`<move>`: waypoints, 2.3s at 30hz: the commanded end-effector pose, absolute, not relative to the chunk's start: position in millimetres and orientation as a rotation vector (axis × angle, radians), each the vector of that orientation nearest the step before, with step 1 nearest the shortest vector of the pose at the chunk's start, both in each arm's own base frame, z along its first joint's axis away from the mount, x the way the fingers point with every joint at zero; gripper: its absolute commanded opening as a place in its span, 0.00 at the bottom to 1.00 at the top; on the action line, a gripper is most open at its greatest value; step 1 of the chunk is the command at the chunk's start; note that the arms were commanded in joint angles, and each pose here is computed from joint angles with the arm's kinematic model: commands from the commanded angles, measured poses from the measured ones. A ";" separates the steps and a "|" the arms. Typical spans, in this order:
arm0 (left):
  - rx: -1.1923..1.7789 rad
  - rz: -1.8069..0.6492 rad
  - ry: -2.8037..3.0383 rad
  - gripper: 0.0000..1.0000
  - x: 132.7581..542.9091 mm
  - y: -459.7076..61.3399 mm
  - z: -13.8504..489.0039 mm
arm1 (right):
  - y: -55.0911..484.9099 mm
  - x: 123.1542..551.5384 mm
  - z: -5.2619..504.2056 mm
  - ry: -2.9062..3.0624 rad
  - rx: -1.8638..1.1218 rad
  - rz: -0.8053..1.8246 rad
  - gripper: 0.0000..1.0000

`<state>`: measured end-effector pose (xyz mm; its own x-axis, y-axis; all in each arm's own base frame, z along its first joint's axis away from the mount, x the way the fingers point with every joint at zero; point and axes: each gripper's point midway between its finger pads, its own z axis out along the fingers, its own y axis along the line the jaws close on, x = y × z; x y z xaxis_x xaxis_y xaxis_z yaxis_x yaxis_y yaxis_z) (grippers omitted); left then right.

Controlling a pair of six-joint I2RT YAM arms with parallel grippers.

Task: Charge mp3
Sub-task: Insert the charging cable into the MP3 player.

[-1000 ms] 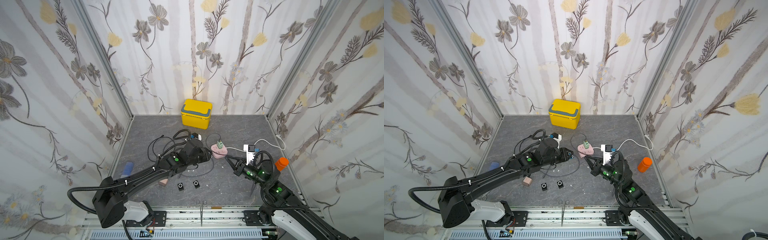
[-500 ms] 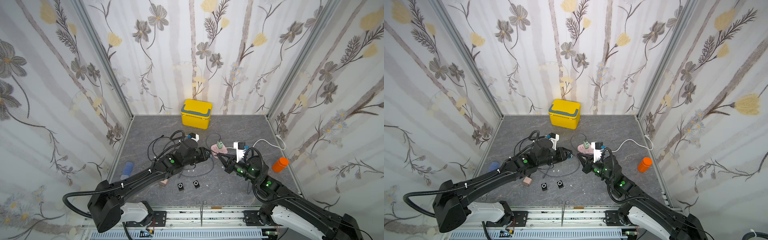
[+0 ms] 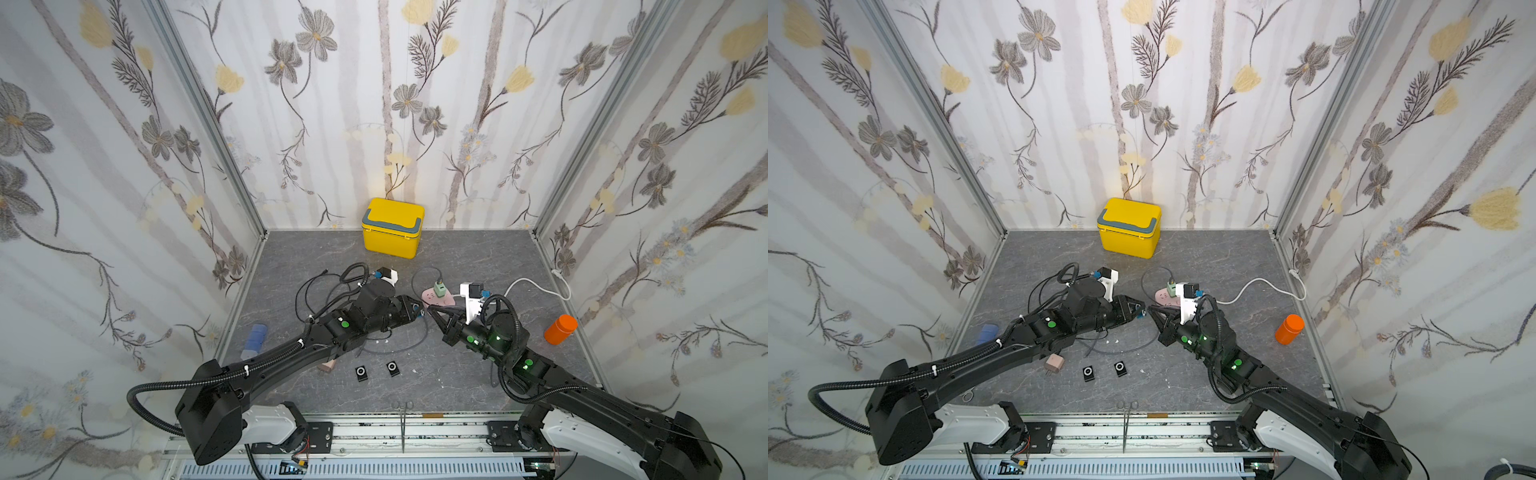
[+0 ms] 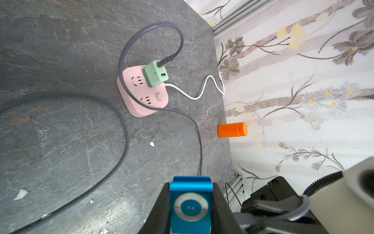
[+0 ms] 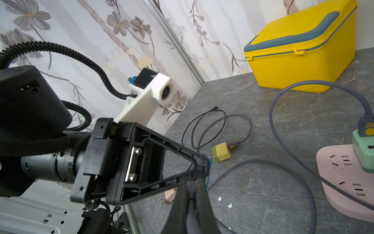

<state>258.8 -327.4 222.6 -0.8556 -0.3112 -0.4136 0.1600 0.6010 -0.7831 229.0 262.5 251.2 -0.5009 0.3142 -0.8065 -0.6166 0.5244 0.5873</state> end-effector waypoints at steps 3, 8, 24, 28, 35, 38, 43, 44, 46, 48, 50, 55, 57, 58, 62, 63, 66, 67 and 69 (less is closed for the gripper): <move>-0.121 -1.223 2.267 0.15 261.3 -328.6 231.9 | 261.6 229.0 253.7 1.739 -0.235 1.166 0.00; -0.117 -1.229 2.263 0.14 261.0 -328.6 233.9 | 257.9 231.4 247.6 1.765 -0.230 1.122 0.00; -0.092 -1.221 2.279 0.14 260.3 -331.3 229.2 | 265.3 230.5 249.1 1.761 -0.247 1.161 0.00; -0.095 -1.209 2.284 0.14 261.6 -331.1 227.7 | 267.0 231.4 247.2 1.770 -0.250 1.161 0.00; -0.109 -1.218 2.270 0.13 262.9 -331.3 232.8 | 269.1 233.4 237.5 1.801 -0.251 1.150 0.00; -0.109 -1.221 2.266 0.13 263.1 -331.5 235.5 | 266.9 233.3 231.0 1.819 -0.248 1.133 0.00; -0.114 -1.227 2.255 0.13 263.8 -331.2 240.2 | 260.2 233.7 228.2 1.826 -0.235 1.099 0.00; -0.114 -1.230 2.255 0.13 263.8 -331.3 240.5 | 259.0 233.8 228.8 1.827 -0.231 1.092 0.00; -0.115 -1.232 2.254 0.13 263.8 -331.5 240.8 | 257.4 233.4 229.4 1.825 -0.232 1.085 0.00; -0.123 -1.225 2.252 0.13 264.7 -330.2 240.8 | 257.2 232.8 230.2 1.826 -0.237 1.083 0.00; -0.124 -1.228 2.250 0.13 264.6 -330.2 241.6 | 257.4 232.4 230.0 1.829 -0.241 1.082 0.00; -0.122 -1.234 2.245 0.12 264.0 -331.0 243.4 | 260.3 231.3 226.7 1.845 -0.255 1.091 0.00; -0.118 -1.238 2.244 0.12 262.7 -332.1 244.2 | 261.8 231.9 224.0 1.855 -0.262 1.086 0.00; -0.115 -1.242 2.241 0.12 262.2 -332.5 245.4 | 262.6 232.4 222.3 1.866 -0.266 1.080 0.00; -0.109 -1.252 2.230 0.12 260.7 -334.0 249.8 | 264.9 238.1 210.7 1.934 -0.276 1.025 0.00; -0.111 -1.253 2.228 0.12 260.3 -333.6 251.0 | 264.8 239.2 207.7 1.949 -0.272 1.012 0.00; -0.123 -1.260 2.209 0.12 260.5 -330.9 257.3 | 262.8 240.8 203.5 1.962 -0.248 1.004 0.00; -0.129 -1.266 2.203 0.12 260.4 -330.6 259.0 | 262.2 240.9 203.9 1.958 -0.240 1.007 0.00; -0.134 -1.287 2.189 0.11 259.9 -330.9 262.7 | 261.0 241.0 203.7 1.952 -0.225 1.014 0.00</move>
